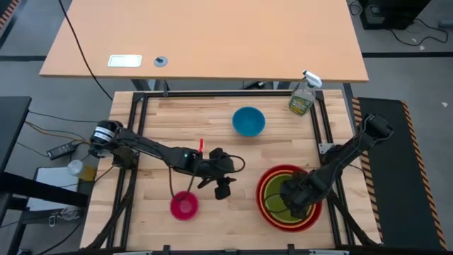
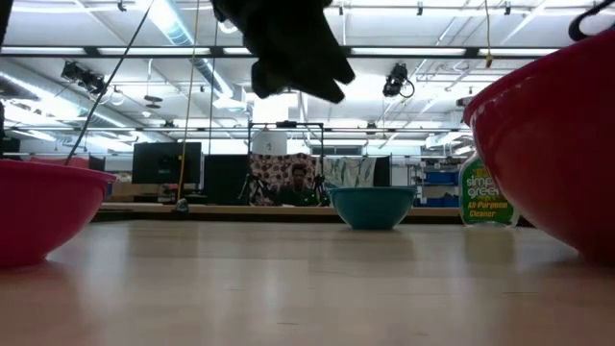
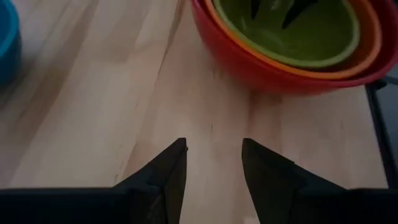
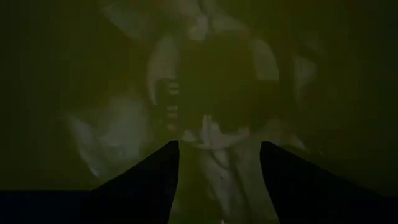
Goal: Nest bowls inside each other by size order
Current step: Stack the green bowl on top of the orange bowl, then stack the blue bowl on top of the green bowl
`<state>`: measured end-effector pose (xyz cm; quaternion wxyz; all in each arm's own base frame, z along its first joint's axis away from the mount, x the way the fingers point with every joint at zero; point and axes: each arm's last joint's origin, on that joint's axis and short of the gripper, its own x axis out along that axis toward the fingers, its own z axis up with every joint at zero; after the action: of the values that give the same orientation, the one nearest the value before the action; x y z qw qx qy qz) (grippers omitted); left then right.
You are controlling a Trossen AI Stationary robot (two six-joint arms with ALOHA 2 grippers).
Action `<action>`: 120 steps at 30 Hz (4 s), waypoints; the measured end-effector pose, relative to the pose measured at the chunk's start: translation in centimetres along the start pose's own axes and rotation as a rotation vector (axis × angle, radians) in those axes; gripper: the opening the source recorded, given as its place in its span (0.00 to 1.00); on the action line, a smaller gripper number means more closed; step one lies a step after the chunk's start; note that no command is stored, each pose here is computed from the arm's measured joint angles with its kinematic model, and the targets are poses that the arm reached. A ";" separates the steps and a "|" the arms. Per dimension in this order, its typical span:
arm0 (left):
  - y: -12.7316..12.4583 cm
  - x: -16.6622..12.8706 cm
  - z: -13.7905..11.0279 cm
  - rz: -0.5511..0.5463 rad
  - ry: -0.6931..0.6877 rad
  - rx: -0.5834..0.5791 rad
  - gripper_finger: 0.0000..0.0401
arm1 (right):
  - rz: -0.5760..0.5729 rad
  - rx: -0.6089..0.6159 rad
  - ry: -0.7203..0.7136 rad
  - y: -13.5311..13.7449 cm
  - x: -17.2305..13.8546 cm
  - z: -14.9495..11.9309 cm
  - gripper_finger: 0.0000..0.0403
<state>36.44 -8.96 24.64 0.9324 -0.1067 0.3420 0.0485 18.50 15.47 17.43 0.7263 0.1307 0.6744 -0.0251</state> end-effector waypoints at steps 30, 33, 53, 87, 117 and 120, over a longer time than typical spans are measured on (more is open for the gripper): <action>9.9 -1.0 4.0 0.059 -0.166 -0.151 0.36 | 0.022 0.247 -0.566 -9.4 -15.9 5.9 0.54; 11.7 -1.1 4.2 0.075 -0.160 -0.238 0.36 | -0.014 0.299 -0.607 -11.6 -16.4 6.7 0.53; 21.9 0.3 2.9 0.269 -0.083 -0.728 0.51 | -0.090 0.710 -0.612 -24.5 -8.9 8.4 0.53; 22.2 5.1 2.1 0.189 -0.144 -0.691 0.51 | -0.104 0.847 -0.557 -28.5 -2.9 12.2 0.27; 18.4 2.7 4.2 -0.092 -0.157 -0.507 0.51 | 0.053 0.656 -0.586 -26.1 -7.2 9.9 0.08; 17.6 1.8 4.8 -0.128 -0.180 -0.498 0.51 | 0.111 0.634 -0.569 -25.2 -8.1 9.1 0.08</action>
<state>37.97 9.26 24.13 0.9052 -0.3493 0.2280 0.0812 21.27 -11.96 21.95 0.8073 0.3716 0.3981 -0.2271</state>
